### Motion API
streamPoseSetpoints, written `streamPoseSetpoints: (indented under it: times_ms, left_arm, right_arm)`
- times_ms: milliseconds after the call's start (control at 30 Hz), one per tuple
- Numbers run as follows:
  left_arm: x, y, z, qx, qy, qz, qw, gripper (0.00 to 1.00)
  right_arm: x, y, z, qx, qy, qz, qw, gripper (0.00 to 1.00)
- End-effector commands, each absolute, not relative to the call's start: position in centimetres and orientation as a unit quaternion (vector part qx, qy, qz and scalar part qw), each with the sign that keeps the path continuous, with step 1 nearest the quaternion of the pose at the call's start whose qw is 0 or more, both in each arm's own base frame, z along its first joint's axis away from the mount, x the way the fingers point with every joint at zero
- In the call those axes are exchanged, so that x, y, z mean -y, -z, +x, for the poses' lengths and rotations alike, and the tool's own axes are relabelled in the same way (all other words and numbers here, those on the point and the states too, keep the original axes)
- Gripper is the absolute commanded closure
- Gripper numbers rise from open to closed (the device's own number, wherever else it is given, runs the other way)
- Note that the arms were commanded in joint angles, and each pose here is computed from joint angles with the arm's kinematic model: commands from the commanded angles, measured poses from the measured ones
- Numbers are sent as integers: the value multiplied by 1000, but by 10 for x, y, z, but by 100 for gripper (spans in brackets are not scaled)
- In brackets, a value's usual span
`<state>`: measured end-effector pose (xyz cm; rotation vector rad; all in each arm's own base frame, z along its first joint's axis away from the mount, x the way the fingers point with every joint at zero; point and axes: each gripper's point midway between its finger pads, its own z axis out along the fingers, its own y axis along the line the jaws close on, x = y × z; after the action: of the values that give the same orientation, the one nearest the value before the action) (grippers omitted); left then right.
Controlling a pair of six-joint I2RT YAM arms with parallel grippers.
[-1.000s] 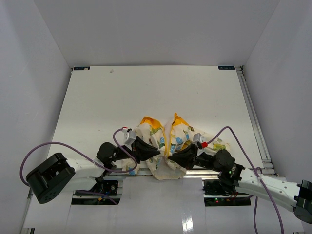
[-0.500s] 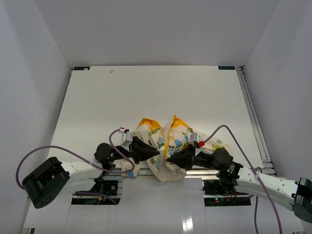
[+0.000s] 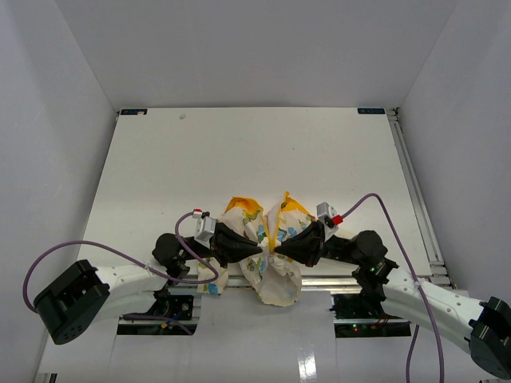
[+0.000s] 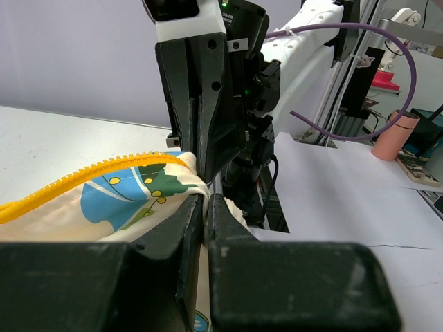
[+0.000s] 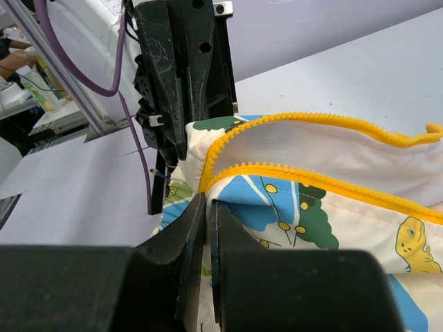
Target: Zip up the jacket
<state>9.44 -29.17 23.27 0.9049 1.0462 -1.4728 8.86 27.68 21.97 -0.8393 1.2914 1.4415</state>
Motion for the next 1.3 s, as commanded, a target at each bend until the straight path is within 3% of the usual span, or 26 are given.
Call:
streamPoseSetpoints:
  times_ms: [0, 633, 1267]
  left_arm:
    - [255, -329, 59, -199, 608, 385, 666, 100]
    - [255, -320, 53, -199, 608, 401, 655, 100]
    - [258, -310, 47, -192, 603, 428, 645, 100]
  right_arm:
    - [-272, -259, 75, -461, -628, -358, 516, 92]
    - [-271, -267, 64, -439, -652, -362, 501, 92]
    - [-272, -256, 86, -494, -634, -315, 505, 92]
